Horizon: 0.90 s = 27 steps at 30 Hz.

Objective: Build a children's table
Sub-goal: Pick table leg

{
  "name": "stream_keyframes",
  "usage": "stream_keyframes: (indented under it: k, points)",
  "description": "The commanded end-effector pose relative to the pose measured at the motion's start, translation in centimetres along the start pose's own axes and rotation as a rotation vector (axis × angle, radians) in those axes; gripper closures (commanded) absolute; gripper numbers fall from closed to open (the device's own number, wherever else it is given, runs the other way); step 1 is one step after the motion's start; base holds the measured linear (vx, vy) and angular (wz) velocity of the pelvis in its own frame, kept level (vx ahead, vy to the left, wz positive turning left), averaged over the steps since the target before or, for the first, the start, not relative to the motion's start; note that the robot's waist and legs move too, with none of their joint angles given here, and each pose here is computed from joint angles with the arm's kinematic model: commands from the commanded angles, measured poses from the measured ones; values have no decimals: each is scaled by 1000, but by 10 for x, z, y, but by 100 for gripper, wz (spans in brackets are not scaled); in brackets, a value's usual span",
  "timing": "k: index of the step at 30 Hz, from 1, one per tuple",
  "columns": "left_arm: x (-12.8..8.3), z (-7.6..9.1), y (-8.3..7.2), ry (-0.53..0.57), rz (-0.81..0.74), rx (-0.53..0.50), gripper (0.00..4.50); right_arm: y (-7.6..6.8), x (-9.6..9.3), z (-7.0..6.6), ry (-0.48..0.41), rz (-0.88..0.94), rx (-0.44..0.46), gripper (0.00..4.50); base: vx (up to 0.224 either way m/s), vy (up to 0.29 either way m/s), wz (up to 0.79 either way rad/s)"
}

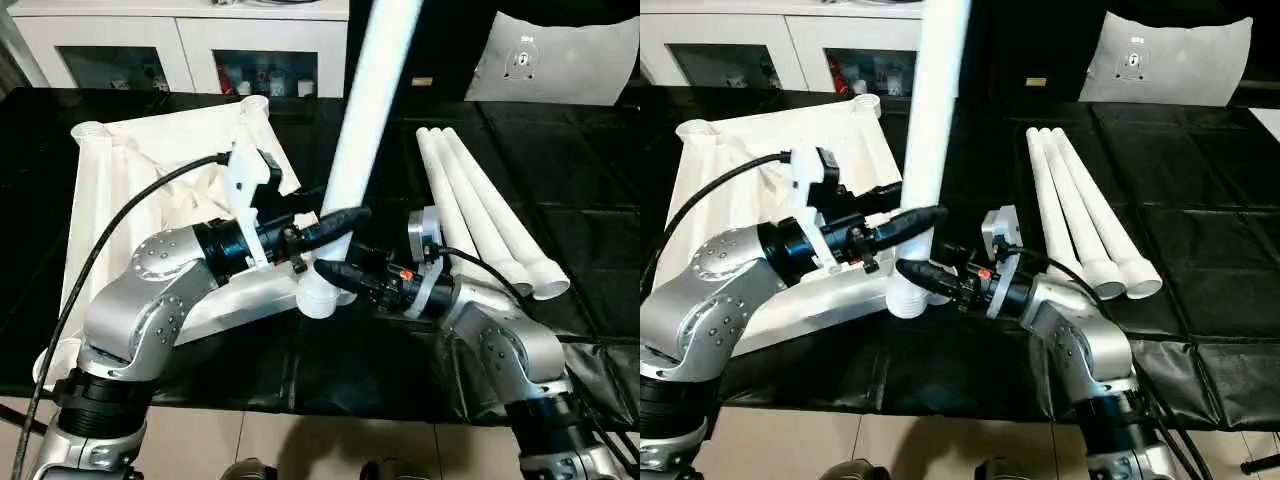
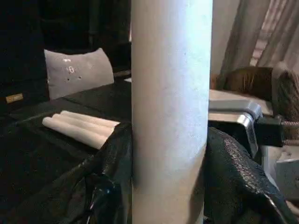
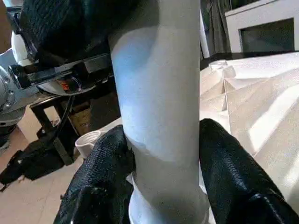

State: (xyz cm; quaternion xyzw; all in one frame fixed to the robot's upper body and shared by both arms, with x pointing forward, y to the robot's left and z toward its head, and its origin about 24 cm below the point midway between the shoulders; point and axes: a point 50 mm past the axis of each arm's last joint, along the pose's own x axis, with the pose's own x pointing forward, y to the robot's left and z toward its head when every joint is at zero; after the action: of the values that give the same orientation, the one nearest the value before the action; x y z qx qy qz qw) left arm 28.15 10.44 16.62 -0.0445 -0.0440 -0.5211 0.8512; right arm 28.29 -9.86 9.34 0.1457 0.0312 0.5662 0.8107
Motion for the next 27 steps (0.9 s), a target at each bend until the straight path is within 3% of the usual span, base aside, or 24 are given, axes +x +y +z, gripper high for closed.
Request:
stream_keyframes:
  k: [1,5,9,10,12,14,21,27]
  points:
    - [5,3,-5,-47,-31,-39,264,-15,-9,7,-21,-133,-10,264,0,0,0]
    - [4,7,3,-87,51,-68,265,-14,-8,13,-26,-133,-35,264,0,0,0]
    - [5,12,14,-94,160,-118,265,-16,-6,27,-41,-151,-60,264,0,0,0]
    - [5,14,16,-94,174,-123,265,-16,-5,31,-41,-159,-83,209,0,0,0]
    - [5,15,17,-92,184,-122,265,-16,-4,34,-43,-162,-107,195,0,0,0]
    - [6,17,21,-83,211,-153,265,-12,-4,41,-78,-115,-51,175,0,0,0]
    - [8,22,29,-71,249,-239,265,-13,-5,70,-169,-144,3,117,0,0,0]
    - [9,23,31,-59,259,-328,265,-18,-9,78,-132,-149,94,69,0,0,0]
